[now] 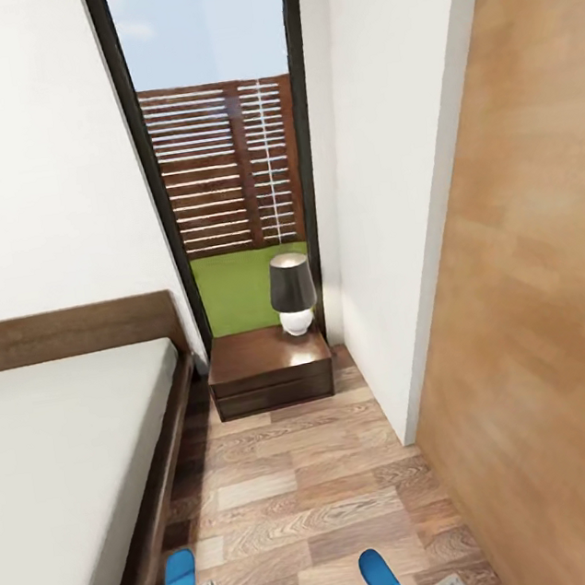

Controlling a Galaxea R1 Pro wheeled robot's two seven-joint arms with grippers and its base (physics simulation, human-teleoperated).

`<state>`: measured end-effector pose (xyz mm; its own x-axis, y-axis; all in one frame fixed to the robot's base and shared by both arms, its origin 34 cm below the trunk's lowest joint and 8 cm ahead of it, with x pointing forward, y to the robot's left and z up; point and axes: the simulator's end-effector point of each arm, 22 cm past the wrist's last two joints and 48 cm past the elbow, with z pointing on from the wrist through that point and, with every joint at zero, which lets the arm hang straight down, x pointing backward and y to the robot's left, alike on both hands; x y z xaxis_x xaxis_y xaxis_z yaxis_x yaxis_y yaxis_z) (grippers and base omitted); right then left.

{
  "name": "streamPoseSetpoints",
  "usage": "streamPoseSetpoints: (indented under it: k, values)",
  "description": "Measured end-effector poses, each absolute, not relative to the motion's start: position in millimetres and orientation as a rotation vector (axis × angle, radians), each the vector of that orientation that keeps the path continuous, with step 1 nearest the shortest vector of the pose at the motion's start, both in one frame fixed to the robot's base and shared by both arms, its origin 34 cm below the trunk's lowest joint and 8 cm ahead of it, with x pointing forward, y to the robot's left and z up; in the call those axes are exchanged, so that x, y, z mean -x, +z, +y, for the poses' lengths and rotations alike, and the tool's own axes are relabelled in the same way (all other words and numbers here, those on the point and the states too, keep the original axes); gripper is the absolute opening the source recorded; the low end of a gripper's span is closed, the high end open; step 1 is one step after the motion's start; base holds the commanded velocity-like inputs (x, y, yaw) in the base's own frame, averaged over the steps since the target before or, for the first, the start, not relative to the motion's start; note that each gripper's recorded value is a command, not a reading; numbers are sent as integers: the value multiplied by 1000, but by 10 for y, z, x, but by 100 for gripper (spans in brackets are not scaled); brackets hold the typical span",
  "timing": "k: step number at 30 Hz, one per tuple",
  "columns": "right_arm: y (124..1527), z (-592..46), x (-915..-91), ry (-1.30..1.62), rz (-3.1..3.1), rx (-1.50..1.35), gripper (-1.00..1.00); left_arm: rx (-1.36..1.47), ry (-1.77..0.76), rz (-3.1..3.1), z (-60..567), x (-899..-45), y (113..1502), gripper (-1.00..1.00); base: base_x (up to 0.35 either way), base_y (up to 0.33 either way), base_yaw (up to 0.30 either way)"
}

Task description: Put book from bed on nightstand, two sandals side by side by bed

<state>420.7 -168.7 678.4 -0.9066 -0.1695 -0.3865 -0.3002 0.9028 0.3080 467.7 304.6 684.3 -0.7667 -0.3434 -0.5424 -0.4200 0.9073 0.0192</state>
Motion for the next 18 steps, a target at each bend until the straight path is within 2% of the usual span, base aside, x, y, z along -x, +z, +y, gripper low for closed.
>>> streamPoseSetpoints:
  k: [11, 18]
  values:
    - [6783, -1688, -4205, 519, 2713, 347, -100, 548, 188, 2521, 3046, -4674, 6841, -100, 329, -1, 6]
    - [6782, -1688, -4205, 519, 2713, 346, -100, 547, 188, 2521, 3046, -4677, 6842, -100, 330, 0, 68]
